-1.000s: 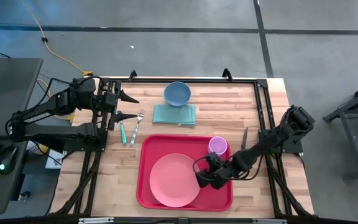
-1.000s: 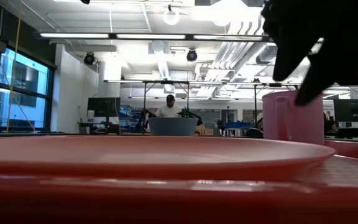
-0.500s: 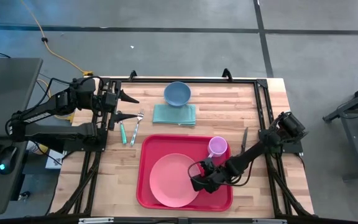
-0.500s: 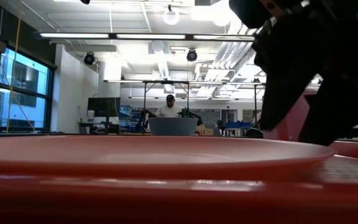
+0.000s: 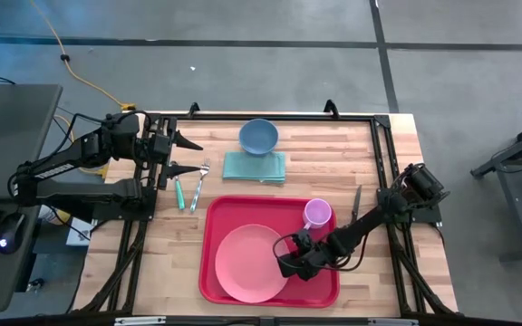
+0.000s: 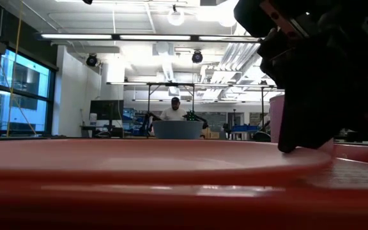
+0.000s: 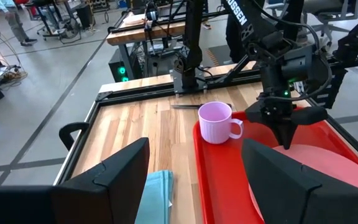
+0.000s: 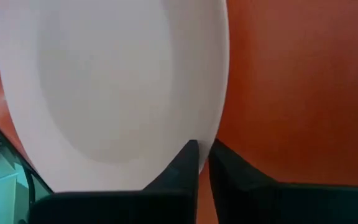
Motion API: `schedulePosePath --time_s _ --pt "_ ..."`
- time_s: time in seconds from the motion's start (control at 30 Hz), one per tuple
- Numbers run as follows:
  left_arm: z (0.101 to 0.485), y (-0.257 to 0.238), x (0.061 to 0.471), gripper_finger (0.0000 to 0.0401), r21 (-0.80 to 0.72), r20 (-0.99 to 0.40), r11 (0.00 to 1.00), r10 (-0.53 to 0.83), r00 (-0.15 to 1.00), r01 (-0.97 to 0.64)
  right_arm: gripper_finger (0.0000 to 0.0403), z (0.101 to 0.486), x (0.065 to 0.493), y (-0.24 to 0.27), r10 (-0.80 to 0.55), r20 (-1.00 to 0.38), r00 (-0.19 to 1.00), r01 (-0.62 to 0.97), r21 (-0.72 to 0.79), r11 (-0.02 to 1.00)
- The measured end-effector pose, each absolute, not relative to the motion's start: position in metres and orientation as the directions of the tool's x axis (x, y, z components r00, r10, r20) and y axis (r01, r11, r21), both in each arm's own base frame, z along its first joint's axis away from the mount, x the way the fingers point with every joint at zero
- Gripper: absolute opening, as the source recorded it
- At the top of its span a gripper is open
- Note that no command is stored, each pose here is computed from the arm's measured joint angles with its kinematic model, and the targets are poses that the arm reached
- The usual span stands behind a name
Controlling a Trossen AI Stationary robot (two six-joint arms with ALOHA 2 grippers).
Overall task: Set up tray
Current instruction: Adjust the pink plate
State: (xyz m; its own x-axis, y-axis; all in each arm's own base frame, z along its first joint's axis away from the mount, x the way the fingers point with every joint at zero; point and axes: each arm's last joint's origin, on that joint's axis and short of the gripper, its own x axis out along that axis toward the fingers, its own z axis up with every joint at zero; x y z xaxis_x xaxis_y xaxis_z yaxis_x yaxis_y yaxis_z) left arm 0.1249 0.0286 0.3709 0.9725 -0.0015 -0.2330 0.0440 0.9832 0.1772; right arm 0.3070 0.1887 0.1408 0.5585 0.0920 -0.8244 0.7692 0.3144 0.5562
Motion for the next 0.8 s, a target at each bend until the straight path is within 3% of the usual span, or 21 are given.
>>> schedulePosePath --time_s 0.37,0.8 --pt "0.371 0.029 0.125 0.0287 0.170 -0.233 0.985 -0.002 0.973 0.042 0.0001 0.147 0.301 0.187 0.086 -0.842 0.533 0.790 0.531 0.305" --pt "0.371 0.028 0.125 0.0287 0.166 -0.232 0.985 -0.010 0.973 0.050 0.0000 0.170 0.274 0.179 0.066 -0.914 0.400 0.857 0.398 0.326"
